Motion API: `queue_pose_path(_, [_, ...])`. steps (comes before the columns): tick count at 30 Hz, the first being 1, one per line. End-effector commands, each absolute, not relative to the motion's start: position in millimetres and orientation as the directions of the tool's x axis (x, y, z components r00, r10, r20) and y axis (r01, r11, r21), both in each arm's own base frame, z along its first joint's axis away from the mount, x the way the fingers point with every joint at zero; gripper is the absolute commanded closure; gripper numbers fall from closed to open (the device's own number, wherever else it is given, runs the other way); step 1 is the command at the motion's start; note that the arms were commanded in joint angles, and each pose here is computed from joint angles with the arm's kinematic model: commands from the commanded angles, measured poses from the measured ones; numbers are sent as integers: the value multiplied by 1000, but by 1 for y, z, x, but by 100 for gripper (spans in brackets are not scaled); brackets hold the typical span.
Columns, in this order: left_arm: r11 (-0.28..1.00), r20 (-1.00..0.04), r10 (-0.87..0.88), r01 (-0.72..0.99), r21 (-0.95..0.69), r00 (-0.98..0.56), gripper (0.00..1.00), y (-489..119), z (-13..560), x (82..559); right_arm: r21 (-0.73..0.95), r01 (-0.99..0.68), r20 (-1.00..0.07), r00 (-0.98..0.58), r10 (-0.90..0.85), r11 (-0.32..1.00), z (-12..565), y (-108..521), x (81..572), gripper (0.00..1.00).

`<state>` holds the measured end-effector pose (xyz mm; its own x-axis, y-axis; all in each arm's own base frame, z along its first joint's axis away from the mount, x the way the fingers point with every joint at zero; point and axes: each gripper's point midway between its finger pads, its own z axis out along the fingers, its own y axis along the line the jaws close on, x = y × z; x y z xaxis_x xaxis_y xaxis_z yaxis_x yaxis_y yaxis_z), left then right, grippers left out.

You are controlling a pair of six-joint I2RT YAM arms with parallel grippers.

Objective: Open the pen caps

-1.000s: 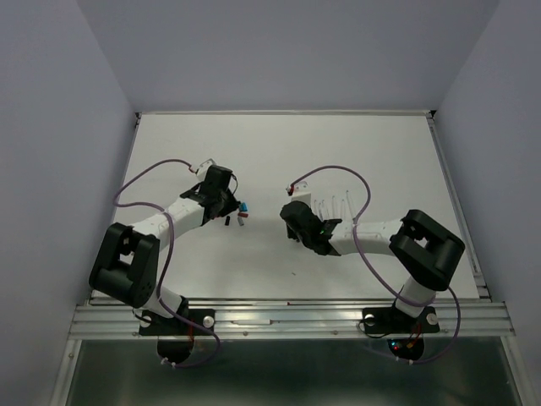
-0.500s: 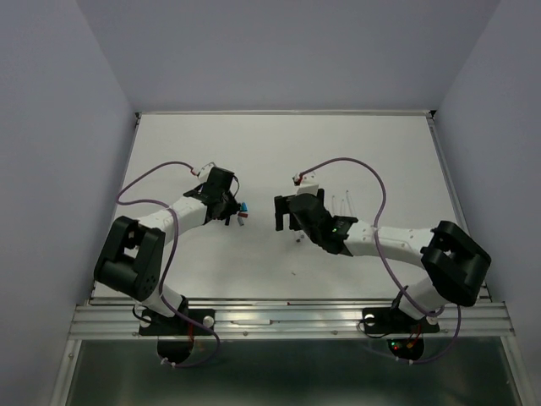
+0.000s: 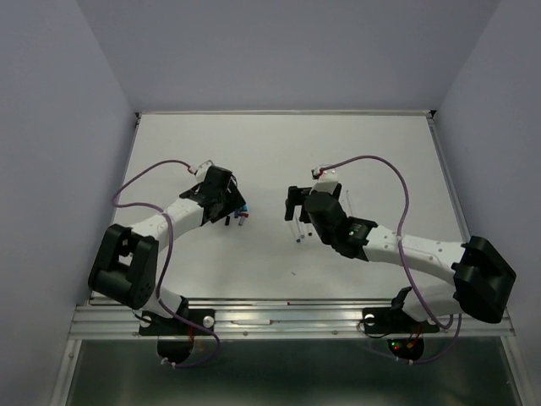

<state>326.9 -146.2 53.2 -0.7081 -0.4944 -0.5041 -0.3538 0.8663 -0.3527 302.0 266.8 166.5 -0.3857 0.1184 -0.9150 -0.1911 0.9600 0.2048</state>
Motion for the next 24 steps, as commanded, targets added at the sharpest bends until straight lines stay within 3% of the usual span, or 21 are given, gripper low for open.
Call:
queue_pose_path(1, [859, -643, -507, -282, -426, -573, 14, -142, 134, 348, 218, -11, -932, -300, 205, 976, 178, 230, 313, 0])
queue_pose_path(3, [853, -708, -522, -297, -430, -475, 2, -125, 169, 351, 238, 79, -915, -316, 251, 968, 171, 203, 321, 0])
queue_pose_path(6, [832, -785, -540, -332, -444, -303, 1, -94, 223, 347, 323, 185, -854, -365, 370, 928, 155, 165, 329, 0])
queue_pose_path(10, [792, -830, -546, -391, -469, -111, 1, -55, 265, 330, 329, 388, -870, -230, 436, 861, 165, 85, 334, 0])
queue_pose_path(12, [761, -830, -556, -419, -494, -32, 1, -39, 278, 321, 347, 413, -873, -187, 451, 842, 175, 62, 330, 0])
queue_pose_path(18, [756, -848, -530, -457, -468, -9, 1, -26, 270, 313, 313, 540, -898, -100, 429, 781, 194, 9, 313, 0])
queue_pose_path(24, [742, -853, -522, -502, -445, -16, 1, -20, 260, 312, 331, 568, -898, -56, 437, 754, 206, 0, 306, 0])
